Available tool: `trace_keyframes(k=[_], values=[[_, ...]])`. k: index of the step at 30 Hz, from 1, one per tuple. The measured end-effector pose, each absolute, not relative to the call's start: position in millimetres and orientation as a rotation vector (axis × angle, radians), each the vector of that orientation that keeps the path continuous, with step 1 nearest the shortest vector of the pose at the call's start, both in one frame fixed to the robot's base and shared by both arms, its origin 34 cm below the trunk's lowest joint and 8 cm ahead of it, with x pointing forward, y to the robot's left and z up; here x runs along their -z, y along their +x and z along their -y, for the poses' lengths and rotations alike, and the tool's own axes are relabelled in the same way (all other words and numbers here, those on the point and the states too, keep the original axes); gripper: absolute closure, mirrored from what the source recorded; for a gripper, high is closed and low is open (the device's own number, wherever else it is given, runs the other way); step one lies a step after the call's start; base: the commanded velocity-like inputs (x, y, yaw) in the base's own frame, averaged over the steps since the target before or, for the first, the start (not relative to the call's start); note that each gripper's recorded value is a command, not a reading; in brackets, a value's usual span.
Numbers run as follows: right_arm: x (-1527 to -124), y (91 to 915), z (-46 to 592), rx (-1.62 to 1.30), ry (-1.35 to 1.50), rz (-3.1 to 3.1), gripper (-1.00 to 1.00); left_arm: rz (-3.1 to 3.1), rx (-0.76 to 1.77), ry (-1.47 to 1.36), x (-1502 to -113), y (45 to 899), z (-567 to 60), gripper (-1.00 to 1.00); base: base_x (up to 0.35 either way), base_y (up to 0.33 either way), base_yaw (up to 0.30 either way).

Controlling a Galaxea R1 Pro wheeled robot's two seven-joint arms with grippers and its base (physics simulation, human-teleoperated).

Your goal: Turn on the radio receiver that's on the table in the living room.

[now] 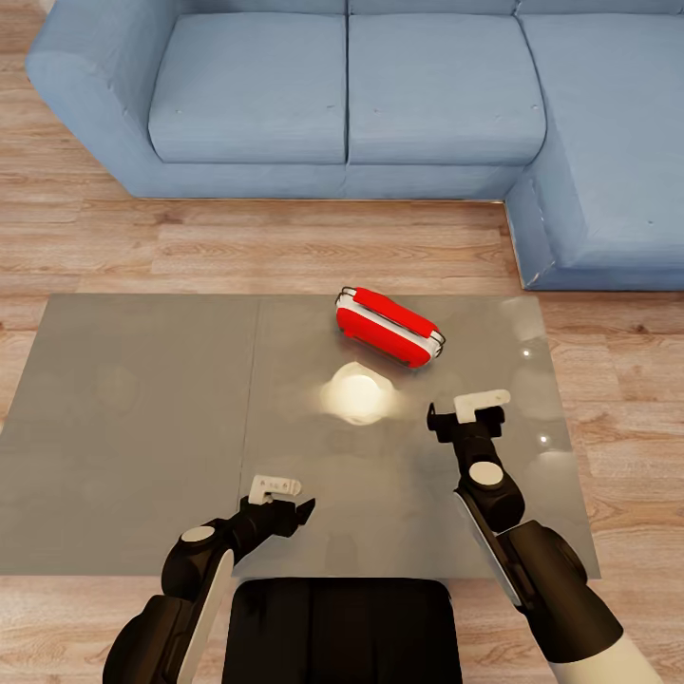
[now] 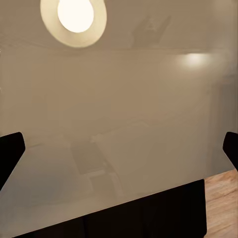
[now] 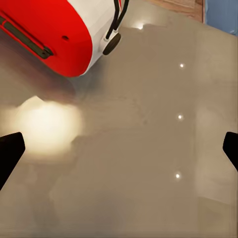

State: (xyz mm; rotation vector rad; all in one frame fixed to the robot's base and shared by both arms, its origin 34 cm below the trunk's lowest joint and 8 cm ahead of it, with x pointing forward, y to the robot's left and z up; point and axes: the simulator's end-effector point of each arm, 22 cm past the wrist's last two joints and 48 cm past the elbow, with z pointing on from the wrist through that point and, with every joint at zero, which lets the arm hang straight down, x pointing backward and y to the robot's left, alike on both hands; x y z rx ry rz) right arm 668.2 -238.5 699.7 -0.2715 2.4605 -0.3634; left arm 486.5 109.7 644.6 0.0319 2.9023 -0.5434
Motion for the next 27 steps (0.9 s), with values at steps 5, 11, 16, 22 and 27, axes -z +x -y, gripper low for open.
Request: trace_keyframes(k=[5,11,16,22,27], values=[[-685.6,647.1,234.7,0.362,-0.276,-2.516,-1.0,-2.904,0.543,0.045,-642.7,484.1,-111.0,-1.0,0.0,0.0,0.0],[-666.0,615.5,241.4,0.387,-0.322,-2.59,-1.0,-2.892,0.541,0.042,-643.2,487.0,-111.0,-1.0,0.0,0.0,0.0],[-658.3,596.0,244.3,0.396,-0.341,-2.626,-1.0,-2.887,0.54,0.041,-643.5,488.1,-110.9,-1.0,0.0,0.0,0.0],[-660.0,583.1,243.5,0.388,-0.341,-2.639,-1.0,-2.886,0.543,0.04,-643.8,488.3,-109.9,-1.0,0.0,0.0,0.0],[-657.8,568.5,243.0,0.384,-0.346,-2.661,-1.0,-2.886,0.543,0.039,-643.8,488.3,-110.1,-1.0,0.0,0.0,0.0]])
